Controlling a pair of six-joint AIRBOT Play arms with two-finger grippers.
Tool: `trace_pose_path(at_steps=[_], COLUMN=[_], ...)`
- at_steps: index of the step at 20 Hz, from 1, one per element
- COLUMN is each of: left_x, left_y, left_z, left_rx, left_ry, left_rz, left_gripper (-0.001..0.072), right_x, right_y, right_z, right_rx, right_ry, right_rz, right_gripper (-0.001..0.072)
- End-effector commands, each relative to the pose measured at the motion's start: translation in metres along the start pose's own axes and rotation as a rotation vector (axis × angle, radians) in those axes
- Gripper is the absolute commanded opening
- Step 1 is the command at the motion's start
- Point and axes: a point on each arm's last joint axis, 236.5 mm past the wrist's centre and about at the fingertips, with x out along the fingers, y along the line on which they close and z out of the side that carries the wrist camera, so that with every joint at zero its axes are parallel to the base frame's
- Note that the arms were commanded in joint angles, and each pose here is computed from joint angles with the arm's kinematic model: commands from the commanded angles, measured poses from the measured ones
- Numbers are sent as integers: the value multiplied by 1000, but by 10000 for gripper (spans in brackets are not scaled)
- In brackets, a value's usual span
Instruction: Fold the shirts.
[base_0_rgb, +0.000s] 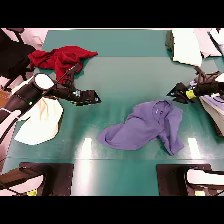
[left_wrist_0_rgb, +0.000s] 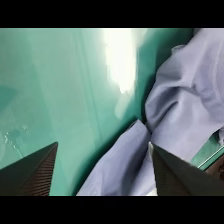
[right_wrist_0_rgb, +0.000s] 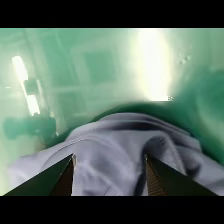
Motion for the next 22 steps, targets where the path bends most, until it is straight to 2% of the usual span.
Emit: trace_pose_path(at_steps=[1,5,7,8,9,10,16,19,21,22], left_x=[0,0,0,1,1,3,41,60,72,79], left_y=[0,0,0,1,1,4,32,14,-2,-13], left_z=[0,2,3,2,1,0,-32,-86,-117,-128], left_rx=[0,0,1,8,28,35,-47,-58,17,56], left_ry=[1,-8,-13,-11,-8,-1,175,421,515,533], left_rz=[0,2,2,2,3,11,22,-119,-133,-134], left_gripper=[658,658,658,658,658,658,658,656,607,607], right_x=[19,32,36,37,36,30,-39,-55,-53,-53], right_y=[-11,4,29,41,55,70,189,204,203,204], right_z=[-2,-5,8,15,19,24,8,3,-2,-3], right_rx=[50,42,38,33,19,-12,-258,-296,-300,-300], right_ry=[72,88,25,-5,-29,-60,-247,-301,-278,-274], right_rz=[-9,20,100,137,182,232,458,454,453,456], right_gripper=[502,486,252,173,57,23,21,21,21,21])
